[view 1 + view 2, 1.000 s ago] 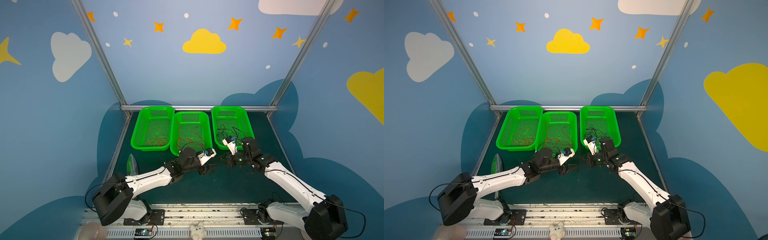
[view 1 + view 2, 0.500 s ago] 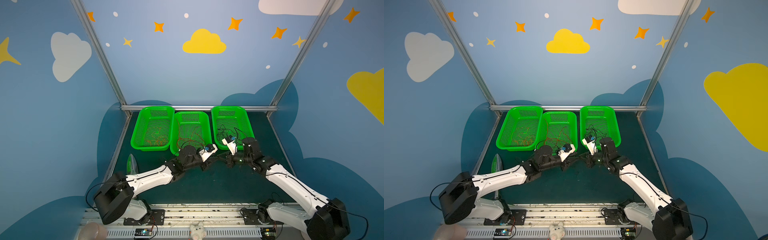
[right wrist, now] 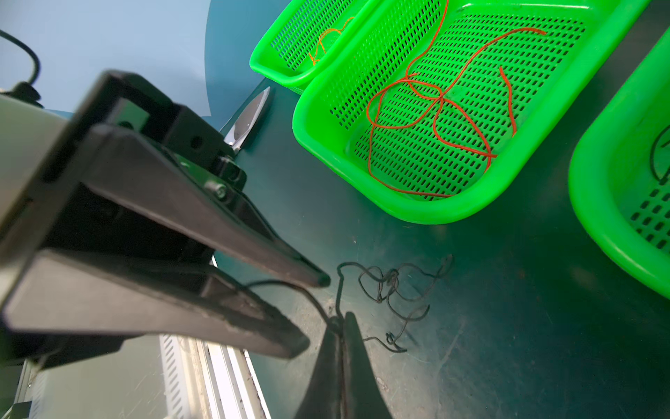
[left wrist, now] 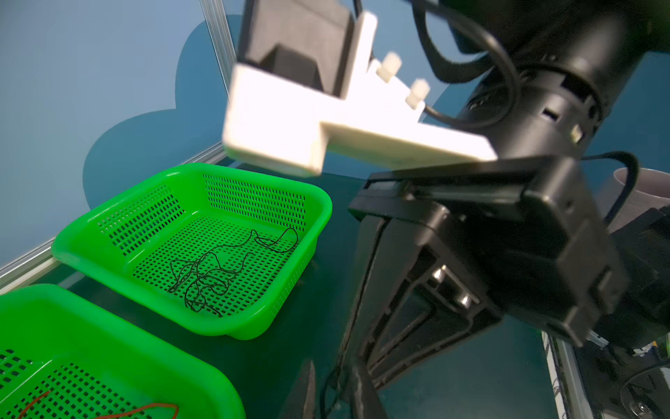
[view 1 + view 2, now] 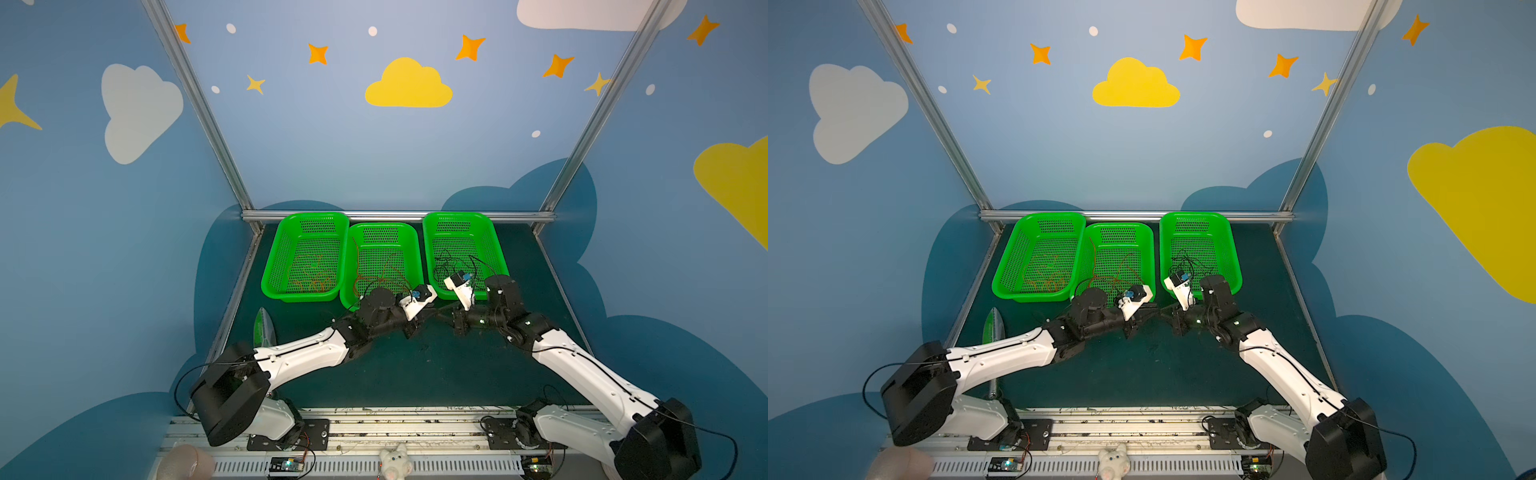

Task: Untangle and sort cables by color
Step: Straighten the cable.

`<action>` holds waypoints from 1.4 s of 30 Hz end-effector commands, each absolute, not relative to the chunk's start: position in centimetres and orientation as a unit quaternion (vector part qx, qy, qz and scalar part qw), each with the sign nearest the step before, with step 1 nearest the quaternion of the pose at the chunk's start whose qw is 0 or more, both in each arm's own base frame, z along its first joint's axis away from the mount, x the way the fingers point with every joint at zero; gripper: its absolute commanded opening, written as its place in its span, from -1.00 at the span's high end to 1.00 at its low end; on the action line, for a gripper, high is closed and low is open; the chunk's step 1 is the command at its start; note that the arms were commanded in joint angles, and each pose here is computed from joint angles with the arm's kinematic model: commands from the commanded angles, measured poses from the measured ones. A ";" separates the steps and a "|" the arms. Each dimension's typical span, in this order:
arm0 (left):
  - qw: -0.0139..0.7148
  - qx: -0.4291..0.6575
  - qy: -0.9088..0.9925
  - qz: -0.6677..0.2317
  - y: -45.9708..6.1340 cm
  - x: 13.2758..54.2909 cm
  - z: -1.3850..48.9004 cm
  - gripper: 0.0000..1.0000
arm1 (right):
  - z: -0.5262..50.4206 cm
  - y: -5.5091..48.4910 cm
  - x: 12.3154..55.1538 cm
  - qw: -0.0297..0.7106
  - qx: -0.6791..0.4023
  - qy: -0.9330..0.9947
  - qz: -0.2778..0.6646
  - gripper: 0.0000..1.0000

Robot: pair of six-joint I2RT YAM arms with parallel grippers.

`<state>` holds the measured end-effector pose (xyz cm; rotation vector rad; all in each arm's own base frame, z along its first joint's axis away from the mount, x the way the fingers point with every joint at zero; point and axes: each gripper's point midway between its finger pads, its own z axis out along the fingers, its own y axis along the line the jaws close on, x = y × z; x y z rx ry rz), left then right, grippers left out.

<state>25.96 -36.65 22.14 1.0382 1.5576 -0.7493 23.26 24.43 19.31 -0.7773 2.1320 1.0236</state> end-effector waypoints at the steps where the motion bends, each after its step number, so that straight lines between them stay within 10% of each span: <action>1: 0.546 0.439 0.640 -0.317 -37.0 26.1 23.3 0.61 | 19.8 24.7 22.9 0.329 -0.309 0.799 0.397 1.00; 27: 0.553 0.454 0.629 -0.303 -37.1 26.3 25.5 0.95 | 20.0 23.8 23.5 0.342 -0.282 0.813 0.378 1.00; 36: 0.594 0.457 0.579 -0.320 -36.6 24.8 30.8 0.94 | 17.2 22.1 24.1 0.353 -0.234 0.838 0.345 0.12; 42: 0.609 0.466 0.559 -0.316 -36.7 24.1 32.9 0.95 | 16.4 22.1 24.1 0.349 -0.226 0.840 0.349 0.19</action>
